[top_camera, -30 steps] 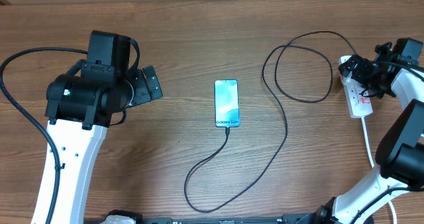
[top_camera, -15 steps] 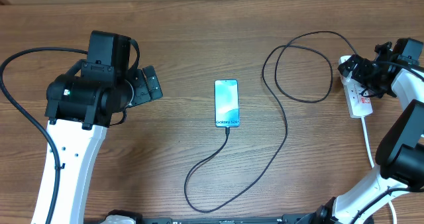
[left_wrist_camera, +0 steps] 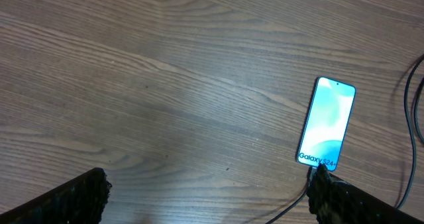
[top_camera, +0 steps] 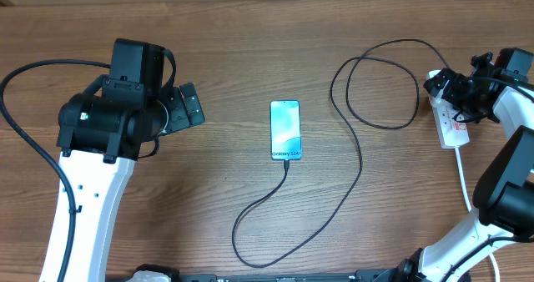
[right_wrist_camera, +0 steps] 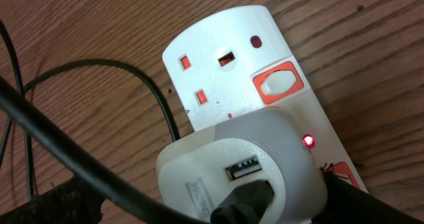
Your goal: Plug charger to phone and switch on socket
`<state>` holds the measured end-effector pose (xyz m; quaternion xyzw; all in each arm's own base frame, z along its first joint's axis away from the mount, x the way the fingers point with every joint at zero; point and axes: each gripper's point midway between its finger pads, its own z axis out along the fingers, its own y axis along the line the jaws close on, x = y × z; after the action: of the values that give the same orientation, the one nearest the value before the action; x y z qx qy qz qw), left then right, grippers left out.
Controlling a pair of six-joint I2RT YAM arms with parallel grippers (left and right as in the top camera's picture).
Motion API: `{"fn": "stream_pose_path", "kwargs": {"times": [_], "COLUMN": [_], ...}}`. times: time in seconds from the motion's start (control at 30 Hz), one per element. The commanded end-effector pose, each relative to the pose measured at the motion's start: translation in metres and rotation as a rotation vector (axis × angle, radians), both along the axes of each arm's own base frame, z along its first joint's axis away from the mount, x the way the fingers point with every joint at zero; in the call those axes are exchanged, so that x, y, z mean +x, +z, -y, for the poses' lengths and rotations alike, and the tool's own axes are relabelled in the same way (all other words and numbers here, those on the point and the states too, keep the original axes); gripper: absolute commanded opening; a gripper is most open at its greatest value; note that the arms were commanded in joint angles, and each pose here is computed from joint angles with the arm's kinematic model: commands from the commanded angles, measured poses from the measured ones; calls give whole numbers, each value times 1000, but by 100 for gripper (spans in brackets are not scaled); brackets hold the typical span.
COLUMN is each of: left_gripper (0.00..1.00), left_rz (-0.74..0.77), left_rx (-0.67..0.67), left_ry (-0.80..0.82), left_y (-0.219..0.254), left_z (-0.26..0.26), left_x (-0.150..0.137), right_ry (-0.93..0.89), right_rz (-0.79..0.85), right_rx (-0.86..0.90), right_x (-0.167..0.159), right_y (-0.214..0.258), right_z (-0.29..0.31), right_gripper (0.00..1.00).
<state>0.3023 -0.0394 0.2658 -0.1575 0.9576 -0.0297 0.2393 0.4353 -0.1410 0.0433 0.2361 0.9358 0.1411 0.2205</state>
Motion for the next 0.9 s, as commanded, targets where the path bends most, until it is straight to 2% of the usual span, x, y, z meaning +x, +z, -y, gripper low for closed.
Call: {"fn": "stream_pose_path", "kwargs": {"times": [0.0,0.37,0.67,0.87], "left_gripper": [100,100,100,100], "left_rz": [-5,-5,-5,-5], "left_rx": [24,24,24,24], "left_ry": [-16,-16,-16,-16], "left_y": [-2,-2,-2,-2], "left_z": [0,0,0,0], "left_x": [1,1,1,1], "right_ry": [30,-92,-139,-204], "right_rz": [-35,-30,37,48], "right_rx": [139,142,44,-20], "right_x": [-9,-21,-32,-50], "right_y": [-13,6,67,103], "right_z": [-32,-1,8,9], "right_gripper": [100,100,100,100]}}
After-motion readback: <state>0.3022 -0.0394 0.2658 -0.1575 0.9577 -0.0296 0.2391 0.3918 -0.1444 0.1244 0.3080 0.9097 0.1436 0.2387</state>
